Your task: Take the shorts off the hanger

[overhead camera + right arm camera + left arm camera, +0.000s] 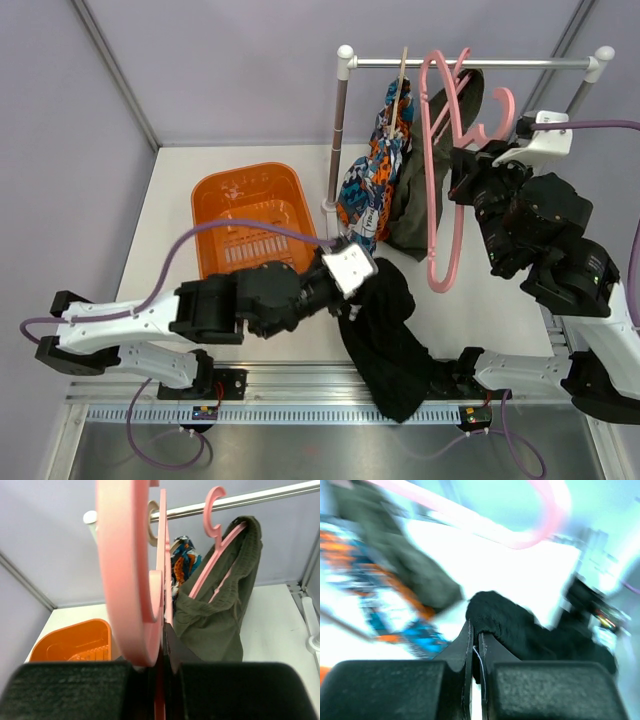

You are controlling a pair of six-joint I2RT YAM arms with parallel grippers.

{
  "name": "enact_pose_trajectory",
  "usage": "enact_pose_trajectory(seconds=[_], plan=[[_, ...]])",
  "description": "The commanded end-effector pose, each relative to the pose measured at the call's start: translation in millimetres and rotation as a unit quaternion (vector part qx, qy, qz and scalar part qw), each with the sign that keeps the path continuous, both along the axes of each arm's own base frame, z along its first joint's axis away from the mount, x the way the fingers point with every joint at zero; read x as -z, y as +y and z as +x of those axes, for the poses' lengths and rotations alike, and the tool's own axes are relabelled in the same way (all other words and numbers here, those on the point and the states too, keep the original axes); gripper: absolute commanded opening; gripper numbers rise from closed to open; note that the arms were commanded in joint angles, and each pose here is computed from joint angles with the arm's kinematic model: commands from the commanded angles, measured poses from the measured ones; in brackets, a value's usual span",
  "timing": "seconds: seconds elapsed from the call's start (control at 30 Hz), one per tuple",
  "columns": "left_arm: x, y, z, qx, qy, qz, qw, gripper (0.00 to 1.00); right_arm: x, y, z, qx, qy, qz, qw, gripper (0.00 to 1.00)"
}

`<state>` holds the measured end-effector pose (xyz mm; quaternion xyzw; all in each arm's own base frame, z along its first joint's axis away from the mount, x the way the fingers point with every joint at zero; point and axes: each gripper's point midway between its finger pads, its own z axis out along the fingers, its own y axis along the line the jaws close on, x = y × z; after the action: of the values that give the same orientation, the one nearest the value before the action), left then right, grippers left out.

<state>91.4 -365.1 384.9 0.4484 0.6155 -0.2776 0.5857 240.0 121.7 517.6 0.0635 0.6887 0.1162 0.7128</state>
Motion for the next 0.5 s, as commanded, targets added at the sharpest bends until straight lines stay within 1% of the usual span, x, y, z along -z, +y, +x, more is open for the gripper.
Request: enact_pose_trajectory(seconds=[0.0, 0.03, 0.07, 0.13, 0.17, 0.23, 0.3, 0.37, 0.4, 0.47], plan=[[-110, 66, 53, -0.149, -0.04, -0.127, 0.98, 0.0, -24, -37, -11, 0.054, -0.024, 0.043, 0.997, 0.0], [-124, 77, 61, -0.168, -0.038, -0.143, 0.975, 0.0, -24, -41, -13, 0.055, -0.024, 0.046, 0.997, 0.0], [-152, 100, 77, -0.198, -0.04, -0.177, 0.963, 0.0, -23, -44, -15, 0.057, -0.022, 0.045, 0.997, 0.0], [-180, 122, 90, -0.225, -0.053, -0.208, 0.95, 0.0, -23, -48, -18, 0.057, -0.022, 0.051, 0.997, 0.0], [-206, 148, 103, -0.259, -0.071, -0.235, 0.934, 0.0, -21, -50, -19, 0.057, -0.018, 0.05, 0.997, 0.0], [-233, 171, 116, -0.295, -0.098, -0.258, 0.915, 0.0, -20, -53, -21, 0.059, -0.016, 0.052, 0.997, 0.0], [-275, 201, 115, -0.319, -0.141, -0.303, 0.887, 0.0, -16, -55, -22, 0.059, -0.012, 0.048, 0.997, 0.0], [-296, 216, 117, -0.338, -0.164, -0.322, 0.869, 0.0, -13, -57, -24, 0.059, -0.007, 0.044, 0.997, 0.0], [-318, 237, 111, -0.35, -0.184, -0.347, 0.851, 0.0, -13, -59, -25, 0.059, -0.006, 0.045, 0.997, 0.0], [-332, 252, 110, -0.367, -0.2, -0.365, 0.832, 0.0, -11, -62, -26, 0.06, -0.005, 0.044, 0.997, 0.0]])
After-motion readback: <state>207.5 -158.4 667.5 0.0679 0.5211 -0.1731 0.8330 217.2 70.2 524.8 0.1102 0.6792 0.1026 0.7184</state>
